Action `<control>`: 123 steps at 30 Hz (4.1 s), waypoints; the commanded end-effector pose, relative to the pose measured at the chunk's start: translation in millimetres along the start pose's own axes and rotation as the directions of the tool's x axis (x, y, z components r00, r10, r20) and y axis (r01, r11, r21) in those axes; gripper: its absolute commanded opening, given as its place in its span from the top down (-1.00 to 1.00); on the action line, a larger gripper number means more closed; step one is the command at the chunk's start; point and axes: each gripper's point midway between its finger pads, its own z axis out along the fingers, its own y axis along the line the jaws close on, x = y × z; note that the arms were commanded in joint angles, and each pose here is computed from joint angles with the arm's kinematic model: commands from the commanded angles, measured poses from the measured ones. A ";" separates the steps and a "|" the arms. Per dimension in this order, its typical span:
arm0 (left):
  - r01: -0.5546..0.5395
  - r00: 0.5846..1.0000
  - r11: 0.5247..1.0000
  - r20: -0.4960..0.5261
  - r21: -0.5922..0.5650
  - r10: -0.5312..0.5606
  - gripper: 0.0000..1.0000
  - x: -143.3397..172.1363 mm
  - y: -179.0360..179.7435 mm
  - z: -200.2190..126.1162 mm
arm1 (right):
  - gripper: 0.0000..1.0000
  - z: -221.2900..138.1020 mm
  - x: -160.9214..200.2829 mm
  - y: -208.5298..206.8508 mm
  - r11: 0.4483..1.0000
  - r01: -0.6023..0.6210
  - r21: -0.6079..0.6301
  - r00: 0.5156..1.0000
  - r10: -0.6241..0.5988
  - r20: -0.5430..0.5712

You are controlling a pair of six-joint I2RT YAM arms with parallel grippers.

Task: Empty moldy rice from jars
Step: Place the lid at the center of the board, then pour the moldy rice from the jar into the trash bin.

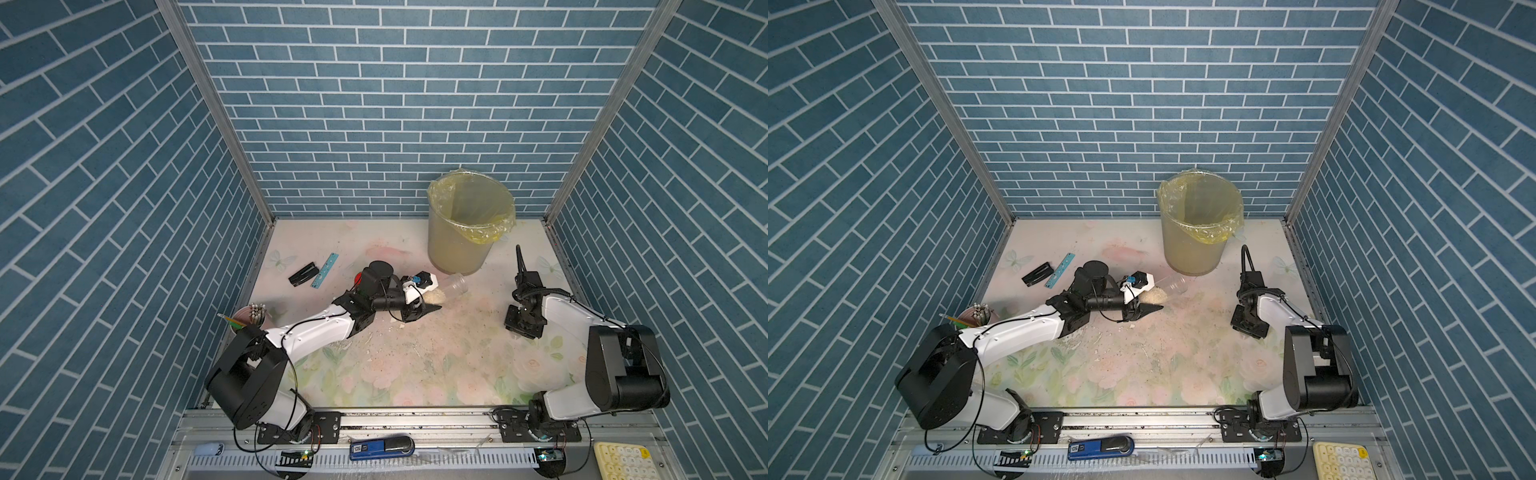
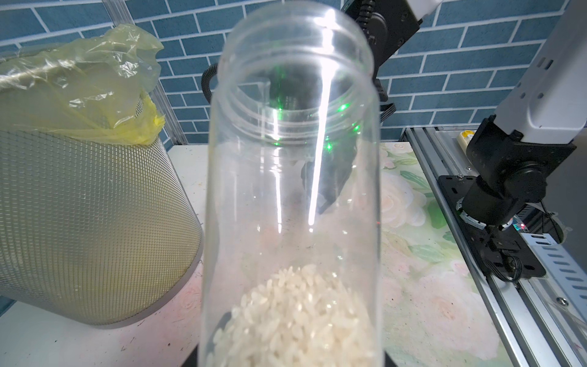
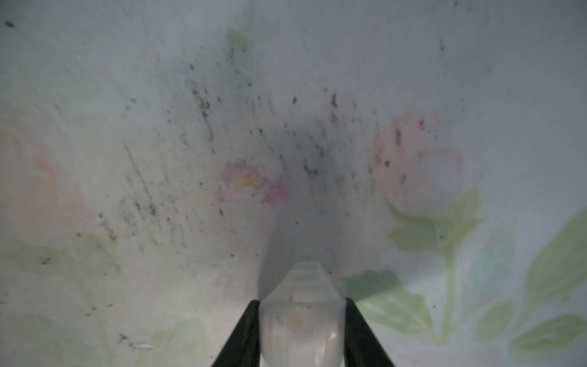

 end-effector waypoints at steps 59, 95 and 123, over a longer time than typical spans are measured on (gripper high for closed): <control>-0.020 1.000 0.988 0.008 -0.153 0.022 1.00 -102.9 92.7 35.2 | -0.97 -334.1 -21.1 212.2 0.541 0.612 -0.577 0.706 -0.046 0.707; -0.073 0.989 0.955 0.101 -0.289 0.107 0.80 -142.2 185.1 61.2 | -0.11 -335.3 -156.0 255.9 0.375 0.426 -0.823 0.855 0.131 0.502; -0.059 0.963 0.890 0.209 -0.452 0.170 -0.99 -169.0 207.6 25.0 | 0.78 -323.4 -231.7 264.2 0.184 0.116 -0.976 0.907 0.382 0.179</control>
